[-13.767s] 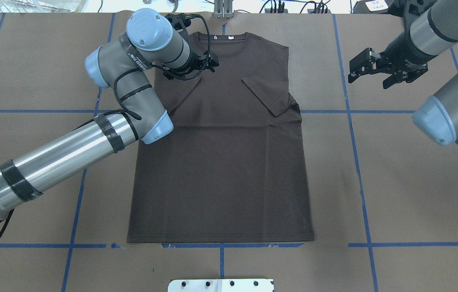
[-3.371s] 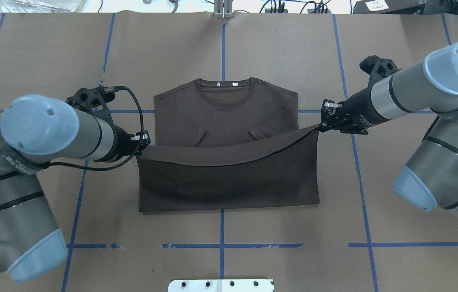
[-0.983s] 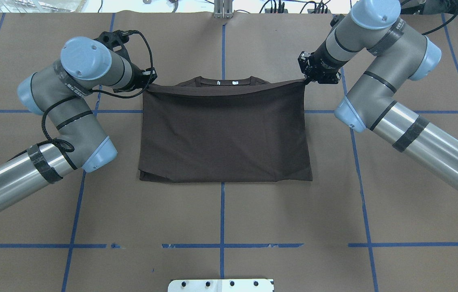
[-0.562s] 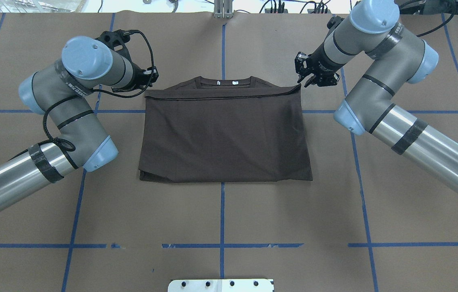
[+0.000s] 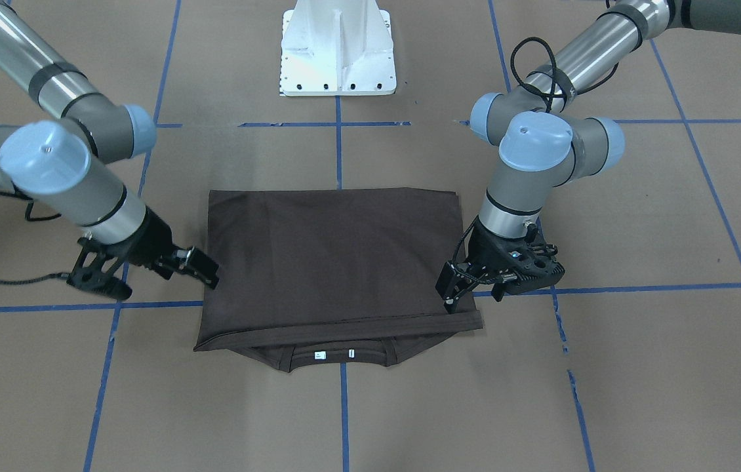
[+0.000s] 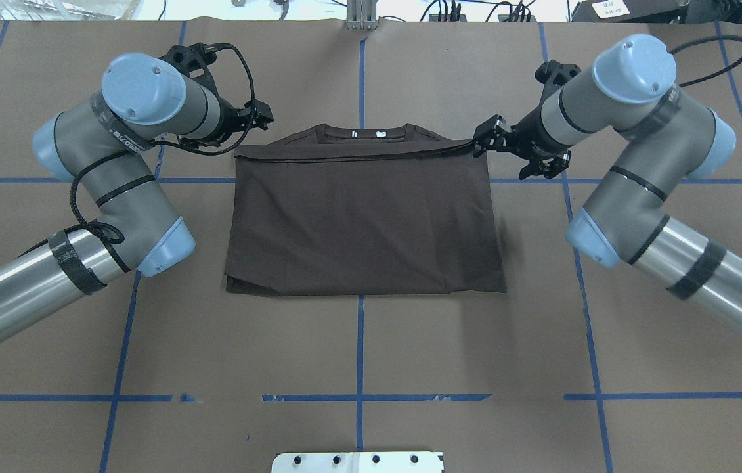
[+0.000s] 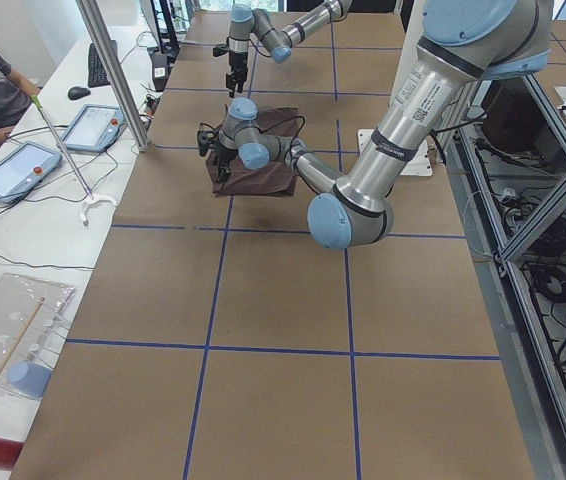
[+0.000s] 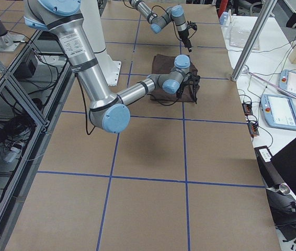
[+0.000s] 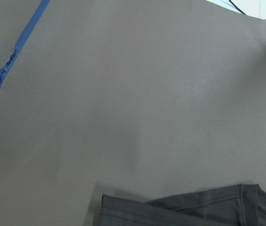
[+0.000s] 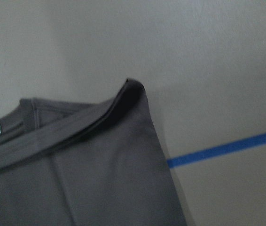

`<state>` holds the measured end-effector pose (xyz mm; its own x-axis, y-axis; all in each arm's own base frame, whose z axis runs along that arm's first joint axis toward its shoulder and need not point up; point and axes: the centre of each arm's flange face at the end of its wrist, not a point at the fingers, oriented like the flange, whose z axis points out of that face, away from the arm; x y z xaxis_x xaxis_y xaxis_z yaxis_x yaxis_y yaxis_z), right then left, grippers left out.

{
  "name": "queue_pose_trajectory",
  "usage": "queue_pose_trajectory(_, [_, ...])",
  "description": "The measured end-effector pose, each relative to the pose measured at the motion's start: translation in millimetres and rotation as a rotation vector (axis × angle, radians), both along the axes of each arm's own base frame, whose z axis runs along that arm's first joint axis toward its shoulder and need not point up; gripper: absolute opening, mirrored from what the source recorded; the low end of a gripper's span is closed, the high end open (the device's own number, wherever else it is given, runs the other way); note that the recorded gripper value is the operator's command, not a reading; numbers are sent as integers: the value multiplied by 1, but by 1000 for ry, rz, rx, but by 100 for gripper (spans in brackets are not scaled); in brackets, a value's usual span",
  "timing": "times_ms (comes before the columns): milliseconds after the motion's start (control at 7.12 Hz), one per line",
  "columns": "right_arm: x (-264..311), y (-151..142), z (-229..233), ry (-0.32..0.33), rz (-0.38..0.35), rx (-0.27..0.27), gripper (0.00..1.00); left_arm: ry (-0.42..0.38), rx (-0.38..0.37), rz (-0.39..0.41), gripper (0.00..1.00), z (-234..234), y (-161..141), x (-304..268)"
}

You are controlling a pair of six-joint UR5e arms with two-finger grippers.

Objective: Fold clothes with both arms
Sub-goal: 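Move the right gripper to the folded edge nearest it and press it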

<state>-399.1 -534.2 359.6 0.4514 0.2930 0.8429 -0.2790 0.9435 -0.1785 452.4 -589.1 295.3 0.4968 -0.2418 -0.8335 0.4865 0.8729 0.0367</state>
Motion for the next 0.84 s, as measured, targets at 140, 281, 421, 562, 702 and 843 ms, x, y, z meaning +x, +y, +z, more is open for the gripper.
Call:
queue_pose_trajectory(140, [-3, 48, 12, 10, -28, 13, 100, 13, 8, -2, 100, -8, 4, -4])
queue_pose_trajectory(281, [-9, 86, 28, 32, -57, 12, 100, 22, 15, -3, 100, -12, 7, -7])
queue_pose_trajectory(421, [-20, 114, 41, 56, -83, 14, 100, 27, 20, -5, 100, -15, 8, -9])
queue_pose_trajectory(562, [-30, 131, 47, 70, -100, 22, 100, 30, 23, -7, 100, -18, 9, -10])
queue_pose_trajectory(702, [-35, 138, 46, 72, -108, 28, 100, 32, 25, -7, 100, -19, 9, -10])
queue_pose_trajectory(843, [-38, 142, 43, 67, -115, 34, 98, 32, 26, -8, 100, -19, 9, -10])
